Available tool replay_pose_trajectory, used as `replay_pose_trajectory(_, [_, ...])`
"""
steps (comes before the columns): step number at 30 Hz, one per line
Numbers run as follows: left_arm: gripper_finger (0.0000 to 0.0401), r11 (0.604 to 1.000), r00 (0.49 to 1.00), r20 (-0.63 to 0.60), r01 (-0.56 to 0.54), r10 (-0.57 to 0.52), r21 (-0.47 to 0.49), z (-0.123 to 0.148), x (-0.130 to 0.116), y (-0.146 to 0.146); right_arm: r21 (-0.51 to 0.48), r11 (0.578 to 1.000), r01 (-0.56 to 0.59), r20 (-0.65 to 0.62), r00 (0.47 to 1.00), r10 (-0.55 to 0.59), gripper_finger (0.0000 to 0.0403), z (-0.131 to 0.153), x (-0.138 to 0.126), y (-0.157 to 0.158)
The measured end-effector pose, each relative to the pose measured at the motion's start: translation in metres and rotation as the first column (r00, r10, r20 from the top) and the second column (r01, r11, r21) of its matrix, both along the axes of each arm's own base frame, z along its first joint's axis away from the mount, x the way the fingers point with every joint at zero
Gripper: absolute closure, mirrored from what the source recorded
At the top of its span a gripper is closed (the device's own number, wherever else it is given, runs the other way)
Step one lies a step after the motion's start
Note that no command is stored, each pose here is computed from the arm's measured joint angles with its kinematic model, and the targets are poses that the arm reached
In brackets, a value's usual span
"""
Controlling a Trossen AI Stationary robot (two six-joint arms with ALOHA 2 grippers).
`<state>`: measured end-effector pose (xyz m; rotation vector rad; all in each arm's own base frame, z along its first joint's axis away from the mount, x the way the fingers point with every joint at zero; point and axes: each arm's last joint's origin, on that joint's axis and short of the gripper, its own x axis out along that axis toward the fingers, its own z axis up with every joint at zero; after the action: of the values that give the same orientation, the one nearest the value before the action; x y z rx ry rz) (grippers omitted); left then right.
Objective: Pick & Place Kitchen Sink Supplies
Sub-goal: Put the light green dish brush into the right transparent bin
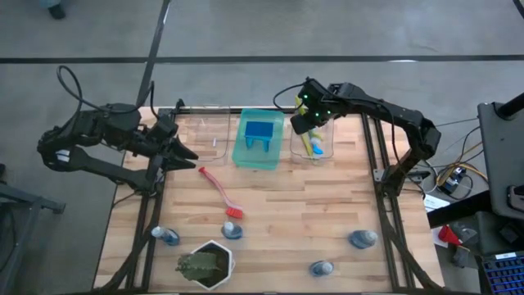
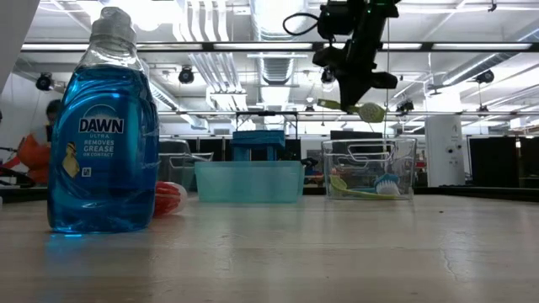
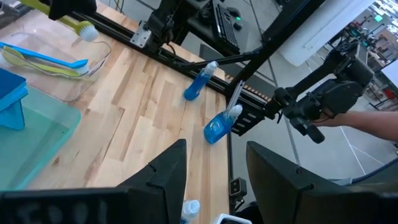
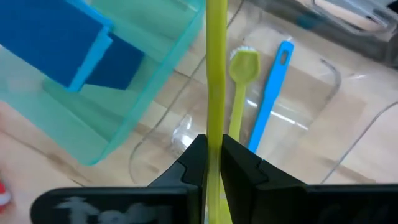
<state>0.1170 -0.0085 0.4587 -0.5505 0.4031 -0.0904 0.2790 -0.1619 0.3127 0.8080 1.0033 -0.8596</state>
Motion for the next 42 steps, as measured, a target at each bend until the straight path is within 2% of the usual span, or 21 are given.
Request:
replay_pose_trajectory(8, [0.0243,1.0,1.0,-0.003,0.0,0.0,0.0,0.0,0.001,0.0,0.002,1.0,0.029,0.032,0.999,-0.029,0.037,-0.015,0.003,-0.003])
replay_pose_trajectory(19, [0.0243,1.0,1.0,-0.005,0.0,0.0,0.0,0.0,0.002,0.0,0.056,0.993,0.108,0.013,0.994,-0.109,0.037,-0.056,-0.004,-0.008])
replay_pose_trajectory(26, [0.0243,1.0,1.0,-0.005,-0.001,0.001,-0.002,0.0,0.002,0.0,0.133,0.961,0.241,-0.02,0.97,-0.24,0.037,-0.084,-0.019,-0.014])
replay_pose_trajectory(37, [0.0243,1.0,1.0,-0.007,-0.004,0.003,-0.009,0.0,0.002,0.0,0.17,0.93,0.326,0.006,0.943,-0.332,0.037,-0.107,-0.031,-0.023])
replay_pose_trajectory(42, [0.0242,1.0,1.0,-0.008,-0.006,0.006,-0.015,0.0,0.002,0.0,0.226,0.907,0.355,0.041,0.927,-0.373,0.037,-0.116,-0.035,-0.026])
